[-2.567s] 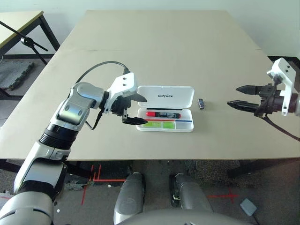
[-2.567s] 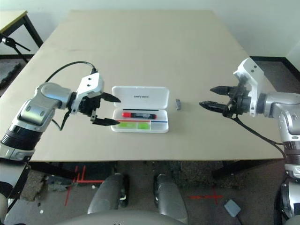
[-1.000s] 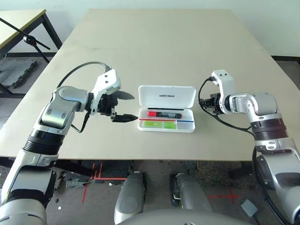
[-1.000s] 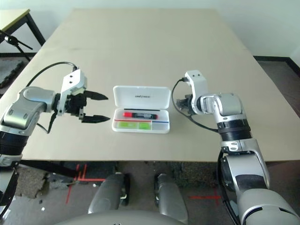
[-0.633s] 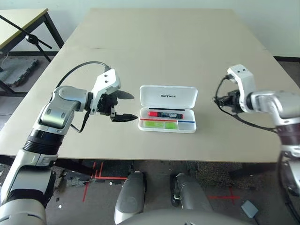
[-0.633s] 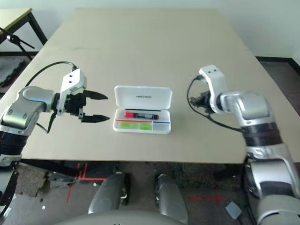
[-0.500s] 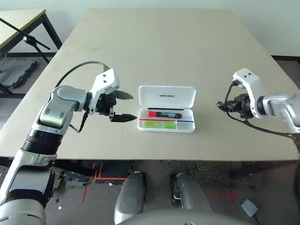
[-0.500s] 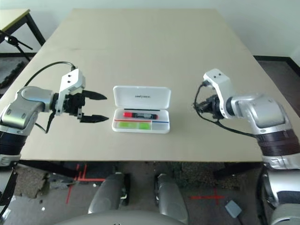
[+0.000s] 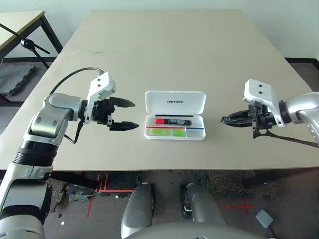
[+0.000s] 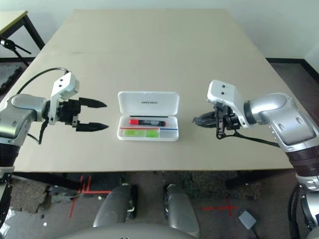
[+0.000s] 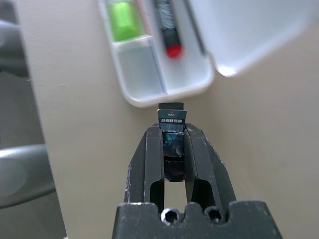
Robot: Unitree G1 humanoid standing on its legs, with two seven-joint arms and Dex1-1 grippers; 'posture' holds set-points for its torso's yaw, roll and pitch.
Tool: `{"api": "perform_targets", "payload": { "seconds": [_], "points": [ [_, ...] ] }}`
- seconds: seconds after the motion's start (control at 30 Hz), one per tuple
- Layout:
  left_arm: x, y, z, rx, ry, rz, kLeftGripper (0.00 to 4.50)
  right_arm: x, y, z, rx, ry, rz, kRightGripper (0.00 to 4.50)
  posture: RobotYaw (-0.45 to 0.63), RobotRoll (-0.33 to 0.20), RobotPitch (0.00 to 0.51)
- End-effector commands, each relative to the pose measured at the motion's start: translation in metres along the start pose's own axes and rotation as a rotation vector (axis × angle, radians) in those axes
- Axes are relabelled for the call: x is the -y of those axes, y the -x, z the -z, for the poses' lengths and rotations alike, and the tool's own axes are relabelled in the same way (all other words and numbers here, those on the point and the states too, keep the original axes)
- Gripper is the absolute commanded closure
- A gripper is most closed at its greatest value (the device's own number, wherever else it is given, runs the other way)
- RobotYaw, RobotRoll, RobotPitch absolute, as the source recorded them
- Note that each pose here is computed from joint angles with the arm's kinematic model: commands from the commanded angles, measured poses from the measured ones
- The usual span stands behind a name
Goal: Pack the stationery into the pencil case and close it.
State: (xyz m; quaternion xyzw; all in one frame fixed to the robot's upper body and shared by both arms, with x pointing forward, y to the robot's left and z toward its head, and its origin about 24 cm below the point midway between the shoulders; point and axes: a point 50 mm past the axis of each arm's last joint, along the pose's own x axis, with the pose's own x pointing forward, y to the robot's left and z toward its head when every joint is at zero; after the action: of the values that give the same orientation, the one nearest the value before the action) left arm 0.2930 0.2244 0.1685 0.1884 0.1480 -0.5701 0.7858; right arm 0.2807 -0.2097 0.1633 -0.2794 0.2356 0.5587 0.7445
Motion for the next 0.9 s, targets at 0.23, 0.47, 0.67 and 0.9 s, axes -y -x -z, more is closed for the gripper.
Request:
{"api": "perform_targets", "payload": {
  "seconds": [0.23, 0.47, 0.67, 0.9],
  "points": [
    [0.004, 0.002, 0.004, 0.006, 0.013, -0.012, 0.00, 0.003, -0.039, -0.009, -0.014, 0.109, -0.075, 4.22, 0.27, 0.000, 0.105],
    [0.007, 0.002, 0.005, 0.002, 0.012, -0.016, 0.00, 0.001, -0.057, -0.011, -0.003, 0.115, -0.121, 4.22, 0.29, 0.000, 0.104],
    [0.007, 0.003, 0.005, -0.003, 0.013, -0.023, 0.00, -0.001, -0.066, -0.010, 0.003, 0.112, -0.131, 4.22, 0.29, 0.000, 0.103],
    [0.008, 0.003, 0.005, -0.010, 0.016, -0.026, 0.00, -0.003, -0.072, -0.009, 0.017, 0.109, -0.126, 4.22, 0.31, 0.000, 0.103]
  ]
}}
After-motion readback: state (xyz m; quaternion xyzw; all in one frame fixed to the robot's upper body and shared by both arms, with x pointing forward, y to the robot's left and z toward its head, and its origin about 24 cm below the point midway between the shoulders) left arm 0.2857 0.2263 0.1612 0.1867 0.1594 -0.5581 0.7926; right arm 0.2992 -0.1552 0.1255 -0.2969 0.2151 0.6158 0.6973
